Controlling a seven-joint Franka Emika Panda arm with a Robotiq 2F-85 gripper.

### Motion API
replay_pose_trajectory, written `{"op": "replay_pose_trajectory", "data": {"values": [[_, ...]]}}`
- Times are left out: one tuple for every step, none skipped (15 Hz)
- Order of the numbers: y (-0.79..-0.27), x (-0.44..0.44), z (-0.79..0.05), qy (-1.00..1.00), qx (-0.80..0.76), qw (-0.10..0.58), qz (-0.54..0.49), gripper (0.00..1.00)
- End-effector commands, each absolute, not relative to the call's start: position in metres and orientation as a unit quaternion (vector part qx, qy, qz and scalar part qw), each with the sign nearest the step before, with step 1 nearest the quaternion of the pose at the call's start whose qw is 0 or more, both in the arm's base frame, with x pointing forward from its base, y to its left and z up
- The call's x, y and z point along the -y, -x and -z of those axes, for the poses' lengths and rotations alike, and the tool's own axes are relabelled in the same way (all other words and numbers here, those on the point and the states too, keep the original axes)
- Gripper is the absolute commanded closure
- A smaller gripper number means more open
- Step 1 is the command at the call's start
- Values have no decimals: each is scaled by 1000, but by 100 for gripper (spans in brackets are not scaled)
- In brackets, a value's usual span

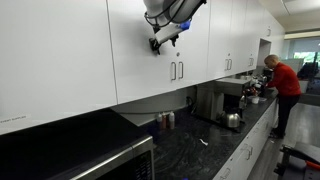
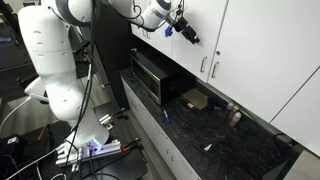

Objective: Close the kitchen cabinet

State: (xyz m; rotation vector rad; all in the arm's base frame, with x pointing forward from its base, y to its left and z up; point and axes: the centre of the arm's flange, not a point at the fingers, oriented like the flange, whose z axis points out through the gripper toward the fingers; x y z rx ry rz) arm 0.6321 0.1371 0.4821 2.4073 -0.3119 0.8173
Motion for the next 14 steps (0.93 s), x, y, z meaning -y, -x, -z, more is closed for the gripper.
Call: {"op": "replay_pose_trajectory", "data": {"values": [[-603,-141,-483,-929,89,264,-243,0],[-588,-142,-480,-940,79,247,-223,0],[-575,-142,-477,-948,72,234,-204,0],[-557,-142,-474,-957,64,214,-183,0],[-540,-142,-471,-962,61,205,-169,0],[-525,-141,-470,-967,58,195,-156,0],[-509,-138,-468,-971,55,186,-143,0],[-494,-134,-468,-975,50,176,-130,0],[-481,-130,-466,-977,50,170,-118,0],[-468,-124,-466,-980,47,162,-106,0],[-456,-117,-466,-982,45,153,-98,0],[-445,-111,-467,-985,42,146,-87,0],[-434,-102,-468,-987,35,134,-77,0],[-425,-94,-469,-990,29,123,-68,0]]}}
